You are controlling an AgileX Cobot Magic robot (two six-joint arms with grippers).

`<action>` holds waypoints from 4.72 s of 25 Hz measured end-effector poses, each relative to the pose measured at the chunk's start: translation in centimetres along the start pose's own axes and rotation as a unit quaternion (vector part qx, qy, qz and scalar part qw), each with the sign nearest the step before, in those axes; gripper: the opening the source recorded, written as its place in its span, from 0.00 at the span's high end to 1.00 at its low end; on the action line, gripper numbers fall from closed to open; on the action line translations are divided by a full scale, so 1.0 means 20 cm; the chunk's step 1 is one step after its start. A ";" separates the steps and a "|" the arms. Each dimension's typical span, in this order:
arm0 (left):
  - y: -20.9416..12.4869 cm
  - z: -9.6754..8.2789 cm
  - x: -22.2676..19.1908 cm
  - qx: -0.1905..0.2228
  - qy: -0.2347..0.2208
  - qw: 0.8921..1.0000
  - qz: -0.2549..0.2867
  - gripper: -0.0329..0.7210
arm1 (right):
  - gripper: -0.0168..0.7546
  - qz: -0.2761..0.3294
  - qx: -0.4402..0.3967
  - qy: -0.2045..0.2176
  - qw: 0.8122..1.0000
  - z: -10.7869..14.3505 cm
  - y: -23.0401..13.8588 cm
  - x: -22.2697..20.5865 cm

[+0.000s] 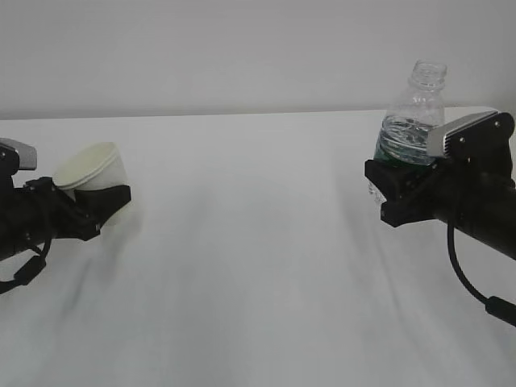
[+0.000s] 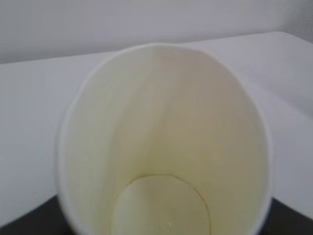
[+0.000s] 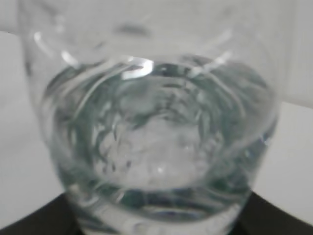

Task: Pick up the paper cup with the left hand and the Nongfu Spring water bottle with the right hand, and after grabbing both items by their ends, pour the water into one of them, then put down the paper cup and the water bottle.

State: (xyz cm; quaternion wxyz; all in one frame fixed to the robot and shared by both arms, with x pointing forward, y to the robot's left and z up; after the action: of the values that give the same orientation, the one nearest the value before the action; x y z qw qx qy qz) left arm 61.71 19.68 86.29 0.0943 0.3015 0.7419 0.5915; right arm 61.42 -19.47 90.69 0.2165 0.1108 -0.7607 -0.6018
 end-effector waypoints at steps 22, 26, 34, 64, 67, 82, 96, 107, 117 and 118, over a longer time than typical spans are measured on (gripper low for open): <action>-0.18 -0.70 -0.05 -0.025 -0.217 0.973 0.078 0.40 | 0.49 0.073 0.033 -0.011 0.997 -0.04 0.10 0.15; -0.16 -0.81 -0.11 -0.039 -0.245 0.966 0.075 0.40 | 0.49 0.075 0.030 -0.014 0.997 -0.04 0.12 0.16; -0.08 -0.93 -0.25 -0.074 -0.262 0.959 0.086 0.40 | 0.49 0.110 0.025 -0.023 0.993 -0.06 0.09 0.20; -0.20 -1.24 -0.36 -0.198 -0.315 0.918 0.139 0.40 | 0.49 0.195 0.141 -0.013 0.971 -0.08 0.06 0.36; -0.22 -1.23 -0.37 -0.197 -0.315 0.917 0.144 0.40 | 0.49 0.205 0.159 -0.008 0.966 -0.08 0.04 0.37; -0.27 -1.35 -0.41 -0.184 -0.338 0.913 0.137 0.40 | 0.49 0.230 0.229 0.015 0.946 -0.07 0.00 0.39; -0.19 -1.40 -0.47 -0.198 -0.335 0.914 0.116 0.40 | 0.49 0.231 0.274 0.034 0.933 -0.06 -0.01 0.39; -0.21 -1.40 -0.46 -0.202 -0.344 0.908 0.125 0.40 | 0.49 0.243 0.316 0.037 0.916 -0.09 -0.01 0.40; -0.23 -1.43 -0.44 -0.209 -0.353 0.903 0.129 0.40 | 0.49 0.265 0.360 0.027 0.894 -0.15 0.00 0.40; -0.23 -1.43 -0.44 -0.209 -0.353 0.903 0.129 0.40 | 0.49 0.265 0.363 0.028 0.893 -0.15 0.00 0.40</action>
State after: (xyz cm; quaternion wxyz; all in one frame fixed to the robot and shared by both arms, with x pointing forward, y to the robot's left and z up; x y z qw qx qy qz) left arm 53.03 -9.29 88.21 0.3335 0.5567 0.4743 0.5950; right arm 55.75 -25.58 92.86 0.3339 -0.0071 -0.9209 -0.2008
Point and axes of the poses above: a point on each arm's last joint axis where the gripper is mounted, x pointing back along that axis away from the gripper, z along the wrist's bending axis when the last joint is at zero, y = z × x, the point moved 9 cm from there along -x, pointing out along that axis toward the gripper, and after that the axes turned 6 degrees about x, right-handed, at the moved point
